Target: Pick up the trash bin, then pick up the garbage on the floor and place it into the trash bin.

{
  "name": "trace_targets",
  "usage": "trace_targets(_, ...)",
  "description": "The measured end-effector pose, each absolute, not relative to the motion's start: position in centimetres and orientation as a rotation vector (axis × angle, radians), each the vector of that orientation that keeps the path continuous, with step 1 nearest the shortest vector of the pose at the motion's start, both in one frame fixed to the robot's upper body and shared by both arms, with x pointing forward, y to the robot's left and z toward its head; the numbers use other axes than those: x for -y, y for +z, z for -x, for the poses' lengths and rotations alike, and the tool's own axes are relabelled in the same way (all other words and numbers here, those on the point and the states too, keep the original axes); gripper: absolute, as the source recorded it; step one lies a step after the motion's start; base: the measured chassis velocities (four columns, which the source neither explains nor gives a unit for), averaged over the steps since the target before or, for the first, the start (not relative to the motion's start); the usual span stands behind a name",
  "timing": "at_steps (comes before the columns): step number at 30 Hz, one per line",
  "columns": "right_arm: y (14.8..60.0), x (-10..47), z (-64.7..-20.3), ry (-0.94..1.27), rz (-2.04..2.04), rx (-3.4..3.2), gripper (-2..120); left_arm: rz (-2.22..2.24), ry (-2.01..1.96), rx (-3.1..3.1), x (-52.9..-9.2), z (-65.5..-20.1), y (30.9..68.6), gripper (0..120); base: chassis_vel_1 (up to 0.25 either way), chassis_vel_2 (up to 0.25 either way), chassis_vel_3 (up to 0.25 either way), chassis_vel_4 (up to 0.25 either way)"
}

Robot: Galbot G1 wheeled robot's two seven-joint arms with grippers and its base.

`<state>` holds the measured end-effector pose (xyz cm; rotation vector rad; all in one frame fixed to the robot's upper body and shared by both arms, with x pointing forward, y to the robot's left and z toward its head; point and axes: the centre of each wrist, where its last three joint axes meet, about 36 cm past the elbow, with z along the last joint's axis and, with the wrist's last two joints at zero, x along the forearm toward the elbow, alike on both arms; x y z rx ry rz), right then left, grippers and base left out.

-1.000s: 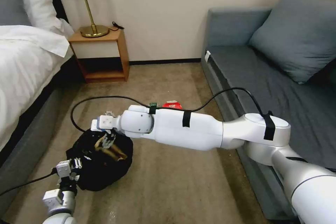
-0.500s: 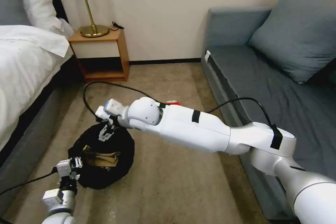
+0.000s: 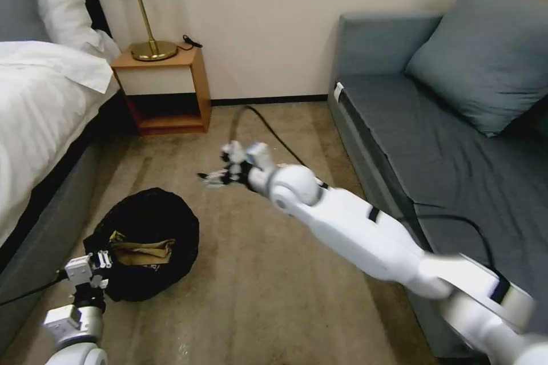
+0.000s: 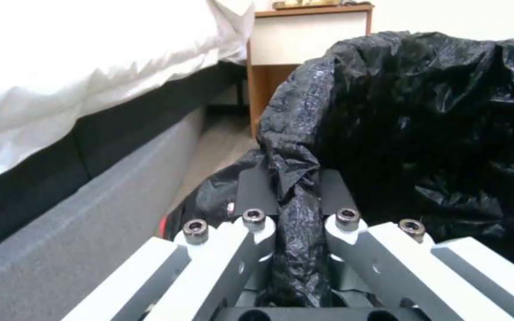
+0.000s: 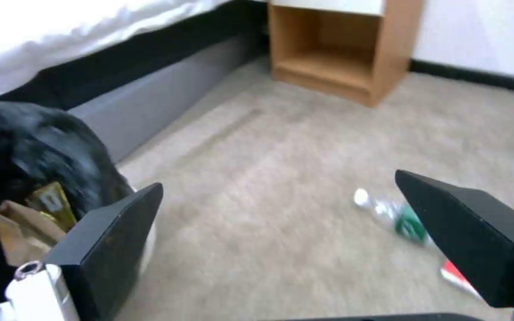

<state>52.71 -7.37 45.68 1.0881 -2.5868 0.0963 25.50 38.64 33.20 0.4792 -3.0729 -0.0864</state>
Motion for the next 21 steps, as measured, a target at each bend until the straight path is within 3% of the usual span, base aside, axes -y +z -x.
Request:
trace_targets(9,41.5,11.0,-51.3,0.027,-0.983,2.612,100,-0.47,-0.107,3.07,-38.8,-25.0,33.4,5,0.0,0.0,0.0,0.0)
trace_targets(21,39.2,11.7,-51.8,0.032,-0.939,2.632,100,-0.462,-0.131,3.069,-38.6,-24.3,33.7,5,0.0,0.0,0.0,0.0)
